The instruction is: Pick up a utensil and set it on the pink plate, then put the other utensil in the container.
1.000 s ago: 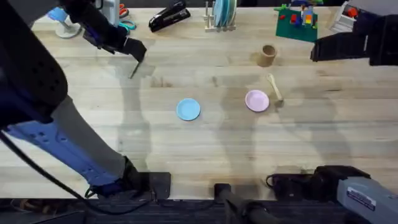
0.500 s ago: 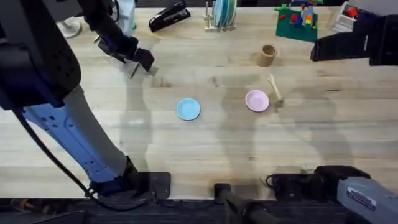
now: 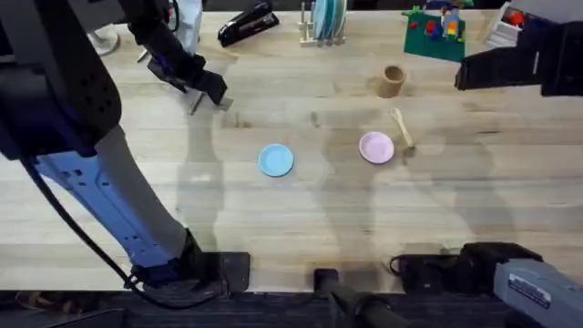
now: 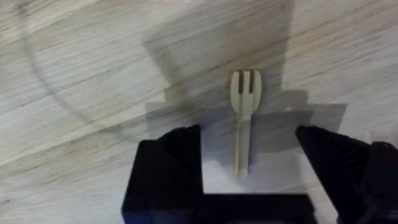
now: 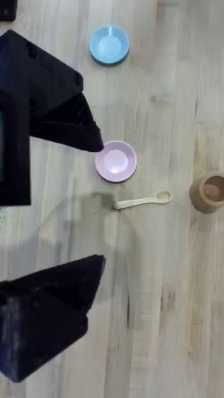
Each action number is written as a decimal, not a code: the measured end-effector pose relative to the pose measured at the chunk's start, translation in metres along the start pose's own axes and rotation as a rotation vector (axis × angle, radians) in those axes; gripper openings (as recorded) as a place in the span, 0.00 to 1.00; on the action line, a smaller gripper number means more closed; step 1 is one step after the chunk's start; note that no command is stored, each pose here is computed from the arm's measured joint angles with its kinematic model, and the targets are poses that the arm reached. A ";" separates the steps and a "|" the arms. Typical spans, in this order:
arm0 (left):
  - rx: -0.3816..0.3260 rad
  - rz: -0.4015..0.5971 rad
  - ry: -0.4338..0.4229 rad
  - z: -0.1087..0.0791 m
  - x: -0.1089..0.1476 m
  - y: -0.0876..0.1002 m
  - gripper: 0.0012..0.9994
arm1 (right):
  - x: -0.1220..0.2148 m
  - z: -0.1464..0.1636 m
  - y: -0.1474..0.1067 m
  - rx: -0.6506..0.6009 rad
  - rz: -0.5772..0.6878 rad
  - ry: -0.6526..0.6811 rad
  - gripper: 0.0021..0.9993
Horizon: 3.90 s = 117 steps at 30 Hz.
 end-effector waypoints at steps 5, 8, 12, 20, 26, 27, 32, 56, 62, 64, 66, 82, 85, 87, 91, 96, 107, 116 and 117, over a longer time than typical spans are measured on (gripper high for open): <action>0.000 0.003 -0.002 0.000 0.000 0.000 0.63 | 0.000 0.000 0.000 0.000 0.000 0.000 1.00; 0.001 0.009 -0.006 -0.001 0.000 -0.001 0.48 | 0.000 0.000 0.000 0.000 0.000 0.000 1.00; -0.002 0.011 -0.008 -0.001 0.000 -0.002 0.07 | 0.000 0.000 0.000 0.000 0.000 0.000 1.00; 0.011 0.006 -0.011 0.000 0.001 -0.003 0.04 | 0.000 0.000 0.000 0.000 -0.001 0.000 0.99; 0.079 -0.013 -0.032 0.008 0.002 -0.008 0.04 | 0.000 0.000 0.000 0.000 0.000 0.000 1.00; 0.090 -0.016 -0.034 0.010 0.002 -0.009 0.04 | 0.000 0.000 0.000 0.000 0.000 0.000 1.00; 0.143 -0.019 -0.029 0.012 0.010 -0.014 0.04 | 0.000 0.000 0.000 0.000 -0.001 0.000 0.99; 0.296 -0.046 0.026 -0.103 0.135 -0.012 0.04 | 0.000 0.000 0.000 0.000 0.000 0.000 1.00; 0.228 -0.083 0.002 -0.157 0.134 0.014 0.04 | 0.000 0.000 0.000 0.000 0.000 0.000 0.99; 0.196 -0.087 -0.012 -0.180 0.133 0.020 0.04 | 0.000 0.000 0.000 0.000 0.000 0.000 0.99; 0.166 -0.086 -0.027 -0.203 0.133 0.023 0.04 | 0.000 0.000 0.000 0.000 -0.001 0.000 0.99; -0.014 -0.183 -0.168 -0.346 0.124 0.044 0.04 | 0.000 0.000 0.000 0.000 0.000 0.000 1.00; -0.043 -0.185 -0.184 -0.363 0.109 0.052 0.04 | 0.000 0.000 0.000 0.000 0.000 0.000 1.00; -0.055 -0.176 -0.192 -0.371 0.100 0.054 0.04 | 0.000 0.000 0.000 0.000 0.000 0.000 1.00; -0.071 -0.135 -0.193 -0.381 0.082 0.054 0.04 | 0.000 0.000 0.000 0.000 -0.001 0.000 1.00; -0.074 -0.119 -0.221 -0.390 0.061 0.062 0.04 | 0.000 0.000 0.000 0.000 0.000 0.000 1.00; -0.083 -0.074 -0.260 -0.403 0.028 0.067 0.04 | 0.000 0.000 0.000 0.000 0.000 0.000 1.00; -0.086 -0.087 -0.275 -0.408 0.024 0.070 0.04 | 0.000 0.000 0.000 0.000 0.000 0.000 0.99; -0.087 -0.087 -0.276 -0.409 0.024 0.070 0.04 | 0.000 0.000 0.000 0.000 0.000 0.000 0.99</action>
Point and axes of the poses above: each hand's point on the last joint's axis, 136 mm out from that joint toward the fingers, its own x axis back along the fingers, its own z axis along the line the jaws close on, y = z × x, the point moved 8 cm from there along x, back along the fingers, and after that the axes turned 8 degrees about -x, right-handed, at the moved point
